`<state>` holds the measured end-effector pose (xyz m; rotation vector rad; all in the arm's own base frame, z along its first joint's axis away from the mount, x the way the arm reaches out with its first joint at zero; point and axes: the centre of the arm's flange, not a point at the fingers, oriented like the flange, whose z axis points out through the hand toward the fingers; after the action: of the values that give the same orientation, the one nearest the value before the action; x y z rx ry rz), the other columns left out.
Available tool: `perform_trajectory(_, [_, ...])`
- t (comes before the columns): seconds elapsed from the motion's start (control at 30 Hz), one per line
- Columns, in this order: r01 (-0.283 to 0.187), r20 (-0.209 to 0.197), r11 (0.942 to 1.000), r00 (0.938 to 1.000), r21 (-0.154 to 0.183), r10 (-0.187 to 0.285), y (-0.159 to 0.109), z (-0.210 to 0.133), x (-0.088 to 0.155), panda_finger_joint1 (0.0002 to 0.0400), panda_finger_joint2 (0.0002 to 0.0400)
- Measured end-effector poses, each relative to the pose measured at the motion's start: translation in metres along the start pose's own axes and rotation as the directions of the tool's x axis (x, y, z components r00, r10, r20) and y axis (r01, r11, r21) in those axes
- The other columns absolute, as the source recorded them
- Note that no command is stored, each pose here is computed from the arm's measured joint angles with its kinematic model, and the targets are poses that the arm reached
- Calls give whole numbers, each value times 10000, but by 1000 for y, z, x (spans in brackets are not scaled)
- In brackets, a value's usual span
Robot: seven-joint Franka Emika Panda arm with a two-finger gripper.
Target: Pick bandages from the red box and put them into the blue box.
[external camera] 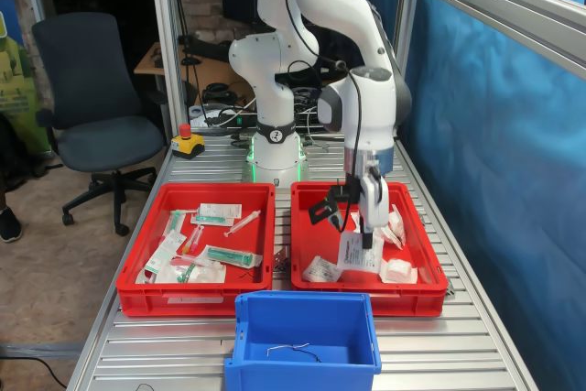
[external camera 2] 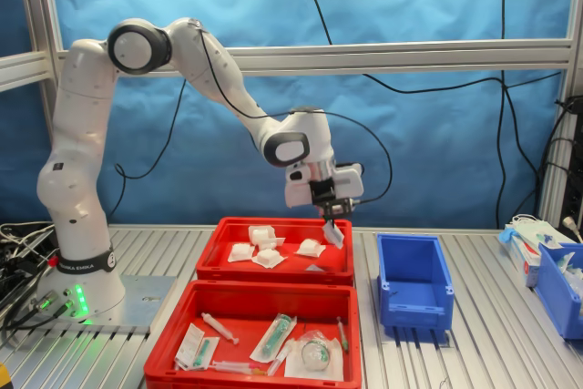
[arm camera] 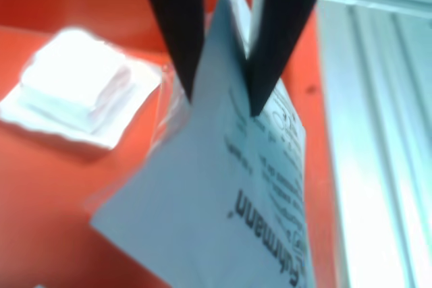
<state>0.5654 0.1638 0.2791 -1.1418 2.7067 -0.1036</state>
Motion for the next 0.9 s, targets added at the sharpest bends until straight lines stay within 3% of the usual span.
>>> perform_trajectory(0.5, [-320, 949, 9978, 9951, 580, 264, -28, -55, -14, 51, 51])
perform_trajectory(0.67, [-647, 1330, 9946, 9897, 814, 535, -52, -73, -19, 51, 51])
perform_trajectory(0.9, [-1306, 1931, 9837, 9755, 1237, 1053, -99, -103, -19, 51, 51])
